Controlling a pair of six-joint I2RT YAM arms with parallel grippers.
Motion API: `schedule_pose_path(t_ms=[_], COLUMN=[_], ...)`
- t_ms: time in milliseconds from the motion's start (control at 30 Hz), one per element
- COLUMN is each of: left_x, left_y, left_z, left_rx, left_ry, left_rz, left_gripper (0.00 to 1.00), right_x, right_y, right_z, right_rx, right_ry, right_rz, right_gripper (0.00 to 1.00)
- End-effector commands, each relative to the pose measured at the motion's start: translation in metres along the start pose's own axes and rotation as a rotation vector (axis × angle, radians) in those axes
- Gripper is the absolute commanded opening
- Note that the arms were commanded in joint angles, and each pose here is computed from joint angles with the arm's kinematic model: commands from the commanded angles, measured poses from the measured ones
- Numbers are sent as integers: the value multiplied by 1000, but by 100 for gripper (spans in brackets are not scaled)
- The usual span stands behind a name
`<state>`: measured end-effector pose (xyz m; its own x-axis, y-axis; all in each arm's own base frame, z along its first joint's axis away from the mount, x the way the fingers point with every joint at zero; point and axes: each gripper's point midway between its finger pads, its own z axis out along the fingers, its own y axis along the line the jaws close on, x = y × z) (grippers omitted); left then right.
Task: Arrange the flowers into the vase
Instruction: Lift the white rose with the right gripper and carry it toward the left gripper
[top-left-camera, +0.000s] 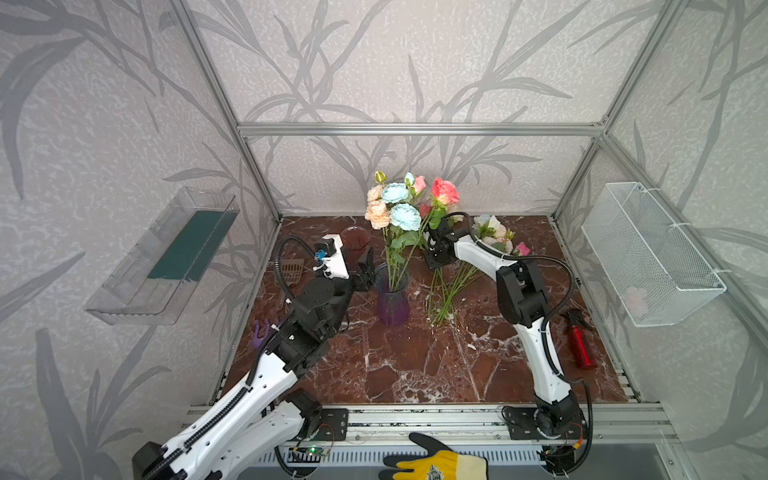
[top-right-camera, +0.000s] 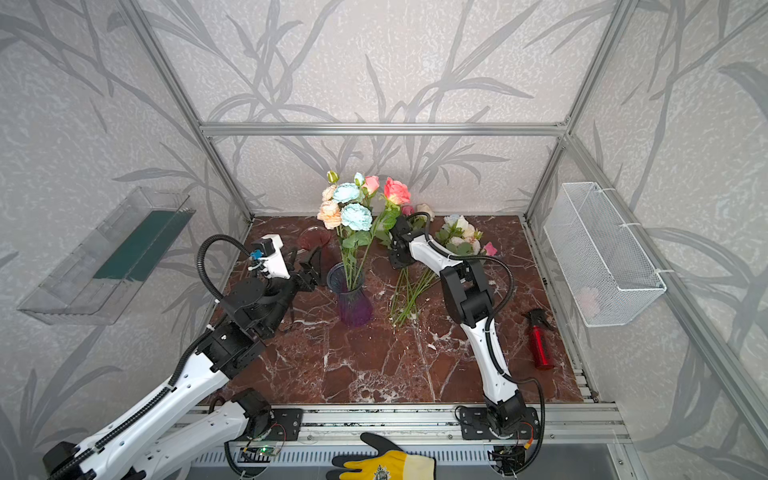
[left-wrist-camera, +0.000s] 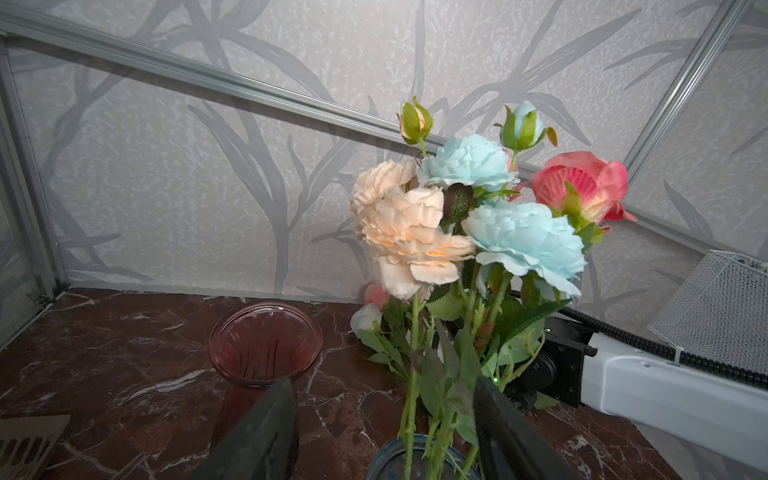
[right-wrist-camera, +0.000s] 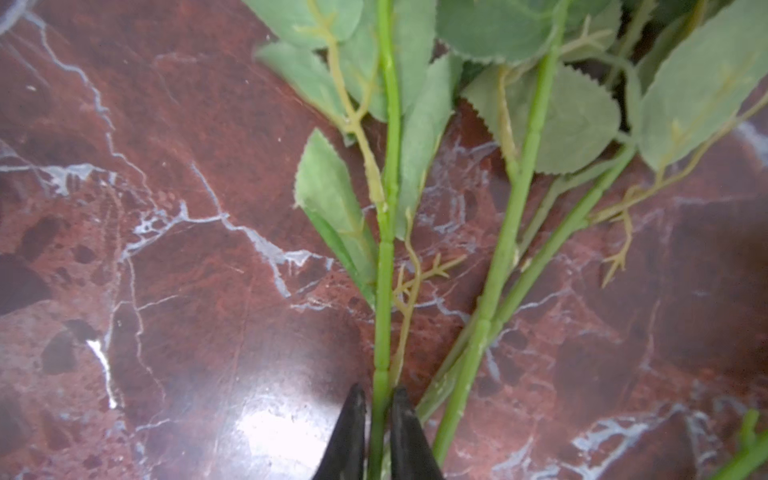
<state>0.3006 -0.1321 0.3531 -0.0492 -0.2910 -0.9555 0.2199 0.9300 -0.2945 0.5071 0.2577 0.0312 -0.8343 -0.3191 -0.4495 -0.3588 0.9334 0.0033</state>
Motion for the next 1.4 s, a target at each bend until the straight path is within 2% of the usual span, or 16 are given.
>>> schedule_pose_path(t_ms=[0, 300, 567, 767, 900, 1100, 1367], left_x=[-13, -17, -18, -16, -17, -11, 15], left_y=[-1, -3, -14, -36, -50, -84, -132], left_z=[-1, -4, -7, -7, -10, -16, -19], left_rx=[2, 16, 82, 201, 287, 477, 720], left_ry=[-24, -34, -32, -9, -6, 31, 192], left_rz=[-25, -29, -52, -53, -52, -59, -58], left_gripper=[69, 69, 69, 70, 70, 69, 62], right_x=[-11, -40, -44, -23, -7, 21, 71], right_y=[4, 16, 0, -34, -54, -63, -60], right_z=[-25, -103, -161, -192, -211, -252, -314], right_rx=[-17, -129, -126, -218, -254, -278, -374], right_ry=[-58, -266, -425, -521, -597, -742, -1032], right_rz=[22, 123, 220, 401, 479, 519, 540], right_gripper=[9, 6, 5, 5, 5, 5, 5])
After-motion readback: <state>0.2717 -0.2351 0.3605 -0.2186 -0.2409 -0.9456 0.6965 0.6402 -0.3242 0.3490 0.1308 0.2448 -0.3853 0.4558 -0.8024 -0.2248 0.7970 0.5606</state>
